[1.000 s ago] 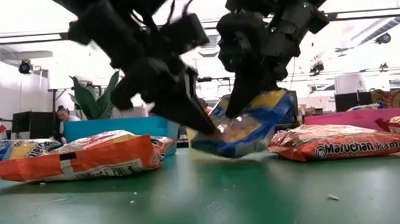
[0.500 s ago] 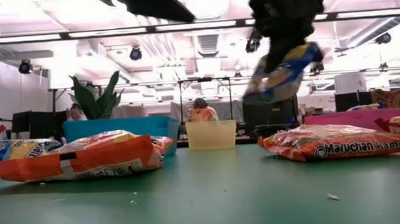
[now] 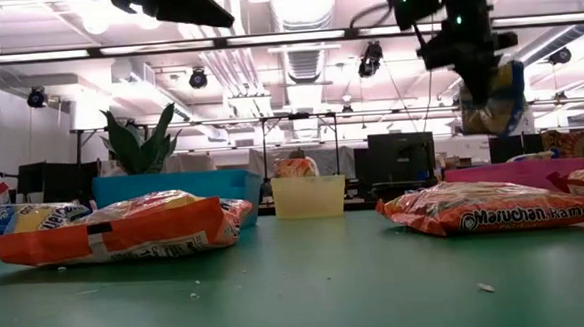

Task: Sort Maruchan noodles
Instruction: Put the blue noodle pack into the red bin, then put the orange noodle pack into the yellow bin

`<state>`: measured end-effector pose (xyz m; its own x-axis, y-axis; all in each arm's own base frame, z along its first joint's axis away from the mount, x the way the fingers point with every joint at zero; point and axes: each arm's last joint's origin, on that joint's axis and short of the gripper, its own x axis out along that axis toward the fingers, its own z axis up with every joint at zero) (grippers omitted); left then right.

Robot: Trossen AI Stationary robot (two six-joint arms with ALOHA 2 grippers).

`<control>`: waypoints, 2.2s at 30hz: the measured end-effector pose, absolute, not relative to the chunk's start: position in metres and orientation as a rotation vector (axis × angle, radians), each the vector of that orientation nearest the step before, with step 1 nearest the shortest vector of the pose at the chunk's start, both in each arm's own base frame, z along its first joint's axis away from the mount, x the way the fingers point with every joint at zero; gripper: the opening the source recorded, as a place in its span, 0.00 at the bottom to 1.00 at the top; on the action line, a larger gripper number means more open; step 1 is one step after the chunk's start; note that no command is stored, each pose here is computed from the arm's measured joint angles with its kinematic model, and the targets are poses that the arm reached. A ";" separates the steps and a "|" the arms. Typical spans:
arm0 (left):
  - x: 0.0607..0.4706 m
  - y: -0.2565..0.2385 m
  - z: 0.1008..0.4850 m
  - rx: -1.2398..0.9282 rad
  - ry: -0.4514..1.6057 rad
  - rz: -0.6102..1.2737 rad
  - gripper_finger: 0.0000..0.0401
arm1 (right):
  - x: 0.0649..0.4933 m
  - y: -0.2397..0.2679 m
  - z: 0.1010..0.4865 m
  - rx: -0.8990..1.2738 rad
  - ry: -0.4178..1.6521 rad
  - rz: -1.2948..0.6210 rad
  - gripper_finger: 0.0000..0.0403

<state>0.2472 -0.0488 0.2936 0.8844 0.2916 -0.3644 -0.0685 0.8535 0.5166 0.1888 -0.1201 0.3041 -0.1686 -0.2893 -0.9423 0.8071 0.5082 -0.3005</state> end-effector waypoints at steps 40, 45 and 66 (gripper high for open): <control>0.227 -0.044 0.307 0.476 0.371 0.217 0.10 | 0.214 -0.185 0.176 0.420 1.701 -0.831 0.02; 0.227 -0.044 0.308 0.473 0.359 0.219 0.10 | 0.212 -0.184 0.185 0.437 1.638 -0.845 0.08; 0.228 -0.044 0.311 0.463 0.333 0.224 0.10 | 0.205 -0.176 0.256 0.446 1.384 -0.937 0.27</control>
<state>0.2282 -0.0439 0.3106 0.9221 0.2847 -0.2622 -0.1356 0.8720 0.4703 0.2051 -0.1758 0.2559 -0.0815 -0.2960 -0.9517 0.7739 0.5830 -0.2476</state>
